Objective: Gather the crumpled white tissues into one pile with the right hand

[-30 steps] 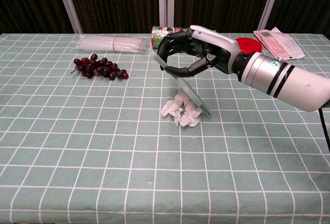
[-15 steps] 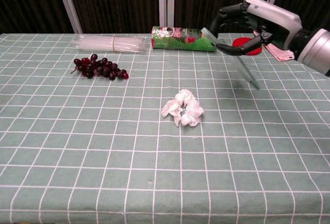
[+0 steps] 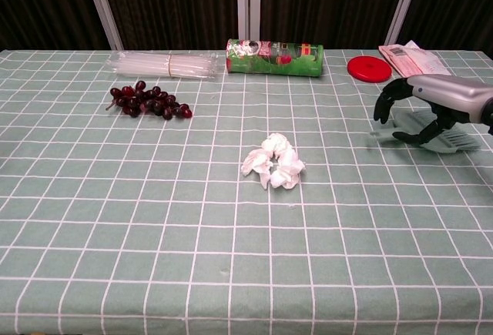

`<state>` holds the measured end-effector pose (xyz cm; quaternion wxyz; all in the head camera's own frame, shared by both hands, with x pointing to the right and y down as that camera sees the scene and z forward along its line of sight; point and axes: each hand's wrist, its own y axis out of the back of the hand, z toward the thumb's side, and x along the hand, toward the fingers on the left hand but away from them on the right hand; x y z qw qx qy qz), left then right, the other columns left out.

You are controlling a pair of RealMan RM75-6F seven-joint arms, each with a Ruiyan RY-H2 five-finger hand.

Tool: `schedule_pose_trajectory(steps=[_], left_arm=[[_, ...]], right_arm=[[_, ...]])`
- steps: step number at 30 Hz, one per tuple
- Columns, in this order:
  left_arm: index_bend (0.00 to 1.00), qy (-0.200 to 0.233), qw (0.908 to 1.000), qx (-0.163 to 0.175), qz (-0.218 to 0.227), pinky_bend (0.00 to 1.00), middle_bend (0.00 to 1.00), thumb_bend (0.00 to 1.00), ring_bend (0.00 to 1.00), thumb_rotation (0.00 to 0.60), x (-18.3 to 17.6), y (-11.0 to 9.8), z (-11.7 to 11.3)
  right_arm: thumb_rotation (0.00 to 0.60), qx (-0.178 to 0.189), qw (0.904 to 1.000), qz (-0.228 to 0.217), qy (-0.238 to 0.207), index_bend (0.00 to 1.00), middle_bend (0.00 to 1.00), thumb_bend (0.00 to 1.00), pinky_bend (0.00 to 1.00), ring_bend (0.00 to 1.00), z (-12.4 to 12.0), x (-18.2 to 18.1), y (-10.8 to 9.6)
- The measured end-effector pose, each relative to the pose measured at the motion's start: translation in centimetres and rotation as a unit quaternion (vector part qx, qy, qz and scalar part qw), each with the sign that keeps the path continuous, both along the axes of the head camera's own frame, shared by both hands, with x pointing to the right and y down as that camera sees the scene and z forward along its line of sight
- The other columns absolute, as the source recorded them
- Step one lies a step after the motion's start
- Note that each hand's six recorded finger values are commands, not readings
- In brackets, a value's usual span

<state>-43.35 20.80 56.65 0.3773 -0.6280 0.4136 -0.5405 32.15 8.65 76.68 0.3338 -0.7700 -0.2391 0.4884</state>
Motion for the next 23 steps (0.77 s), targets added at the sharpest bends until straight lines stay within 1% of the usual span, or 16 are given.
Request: schedule_pose_trajectory(steps=[1,2,5,9,12,14,16,21,22,23], left_arm=[[0.08,0.000,1.0000,-0.001,0.000,0.08,0.10,0.02,0.04,0.600,0.0,0.0,0.0],[0.08,0.000,1.0000,-0.002,0.000,0.08,0.10,0.02,0.04,0.600,0.0,0.0,0.1],[0.08,0.001,1.0000,-0.002,0.000,0.08,0.10,0.02,0.04,0.600,-0.1,0.0,0.2],[0.08,0.001,1.0000,-0.004,0.000,0.08,0.10,0.02,0.04,0.600,-0.3,0.0,0.6],[0.08,0.002,1.0000,-0.007,-0.001,0.08,0.10,0.02,0.04,0.600,-0.3,-0.1,1.1],[0.08,0.002,1.0000,-0.007,-0.001,0.08,0.10,0.02,0.04,0.600,-0.3,-0.1,1.4],[0.08,0.000,1.0000,-0.007,0.000,0.08,0.10,0.02,0.04,0.600,-0.2,-0.1,1.6],[0.08,-0.001,1.0000,-0.001,0.000,0.08,0.10,0.02,0.04,0.600,-0.1,-0.3,1.7],[0.08,-0.001,1.0000,0.001,0.000,0.08,0.10,0.02,0.04,0.600,-0.1,-0.3,1.7],[0.08,-0.002,1.0000,0.002,-0.001,0.08,0.10,0.02,0.04,0.600,-0.1,-0.2,1.8]], right_arm=[[0.600,0.000,1.0000,-0.002,0.008,0.01,0.10,0.34,0.00,0.00,0.1,0.1,0.2],[0.600,0.000,0.9999,-0.003,0.011,0.00,0.09,0.34,0.00,0.00,0.1,0.1,0.4],[0.600,0.001,1.0000,0.006,0.005,0.00,0.08,0.34,0.00,0.00,-0.6,0.4,1.0],[0.600,0.030,0.9991,0.029,-0.008,0.00,0.09,0.34,0.00,0.00,-3.5,2.1,1.5],[0.600,0.063,0.9962,0.057,-0.017,0.00,0.10,0.31,0.00,0.00,-6.7,4.2,2.2],[0.600,0.089,0.9923,0.083,-0.022,0.00,0.11,0.24,0.00,0.00,-9.4,5.8,2.9],[0.600,0.111,0.9872,0.112,-0.022,0.00,0.11,0.21,0.00,0.00,-12.3,7.5,4.0],[0.600,0.143,0.9746,0.172,-0.015,0.00,0.10,0.21,0.00,0.00,-18.6,11.2,6.8],[0.600,0.152,0.9714,0.182,-0.011,0.00,0.10,0.21,0.00,0.00,-20.3,12.1,7.7],[0.600,0.154,0.9706,0.185,-0.011,0.00,0.10,0.21,0.00,0.00,-20.9,12.4,8.1]])
